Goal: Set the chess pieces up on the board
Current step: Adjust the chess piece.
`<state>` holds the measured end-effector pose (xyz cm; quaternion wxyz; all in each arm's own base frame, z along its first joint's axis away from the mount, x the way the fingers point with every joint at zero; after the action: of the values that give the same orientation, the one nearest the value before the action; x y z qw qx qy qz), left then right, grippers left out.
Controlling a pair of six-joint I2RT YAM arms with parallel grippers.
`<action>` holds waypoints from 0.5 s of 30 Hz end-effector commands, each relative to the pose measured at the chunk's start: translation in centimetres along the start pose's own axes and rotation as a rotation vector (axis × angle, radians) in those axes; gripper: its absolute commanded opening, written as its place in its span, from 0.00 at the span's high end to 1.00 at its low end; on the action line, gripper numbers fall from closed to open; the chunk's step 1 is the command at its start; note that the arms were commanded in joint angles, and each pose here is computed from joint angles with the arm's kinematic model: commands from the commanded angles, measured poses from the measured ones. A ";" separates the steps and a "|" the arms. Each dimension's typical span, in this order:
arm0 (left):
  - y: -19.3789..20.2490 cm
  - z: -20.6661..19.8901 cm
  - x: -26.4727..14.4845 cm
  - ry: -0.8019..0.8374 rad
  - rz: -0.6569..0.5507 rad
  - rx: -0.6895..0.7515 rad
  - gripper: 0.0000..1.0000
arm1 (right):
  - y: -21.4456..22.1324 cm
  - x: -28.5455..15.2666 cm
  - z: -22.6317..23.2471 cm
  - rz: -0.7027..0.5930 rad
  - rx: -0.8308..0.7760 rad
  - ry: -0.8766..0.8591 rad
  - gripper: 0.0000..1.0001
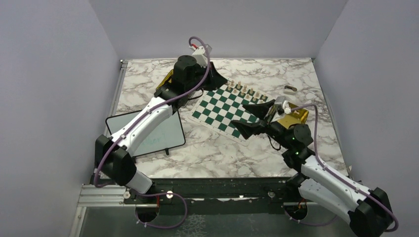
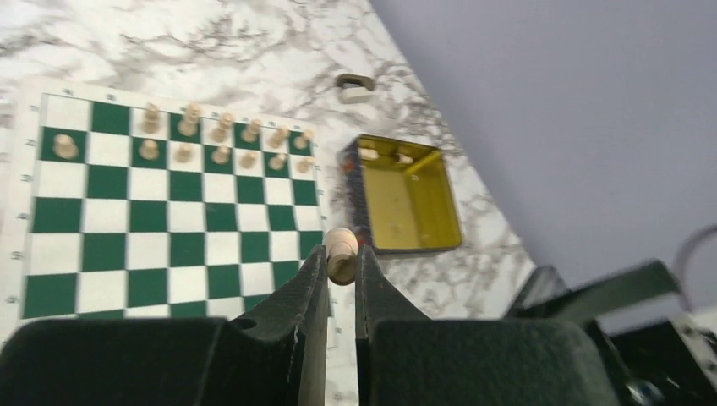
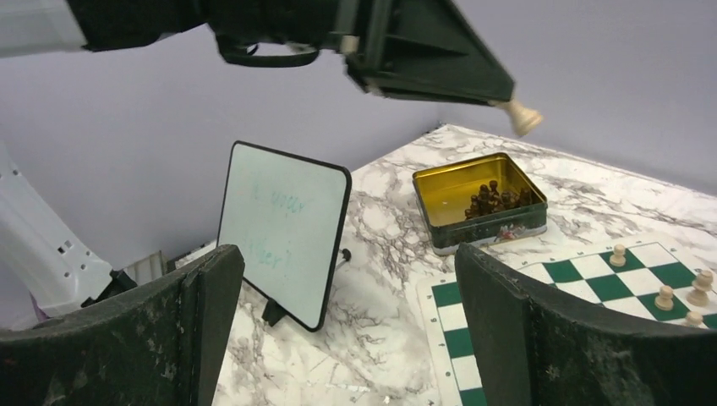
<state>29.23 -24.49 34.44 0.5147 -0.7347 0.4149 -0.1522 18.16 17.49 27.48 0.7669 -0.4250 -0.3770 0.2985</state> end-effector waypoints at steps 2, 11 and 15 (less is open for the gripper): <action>-0.4 3.4 4.2 -0.259 0.046 0.216 0.99 | 1.7 -3.2 -0.5 0.177 0.034 0.174 0.00; 0.7 8.5 11.8 -0.449 0.131 0.344 0.99 | 0.8 -6.0 0.6 0.258 0.043 0.259 0.00; 1.7 10.6 15.1 -0.466 0.192 0.370 0.99 | 0.6 -6.7 0.8 0.280 0.038 0.286 0.00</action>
<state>42.15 -29.23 25.99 0.6971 -0.6318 0.3384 -0.0208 14.28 13.82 25.06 0.7734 -0.4768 -0.2334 0.3464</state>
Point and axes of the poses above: each gripper's point midway between its finger pads, its own x axis out along the fingers, its own z axis along the line the jaws close on, y = z × x, the point moved 9 cm from there along -x, back along the fingers, and after that the axes turned 10 degrees about x, right-handed, at the moved point
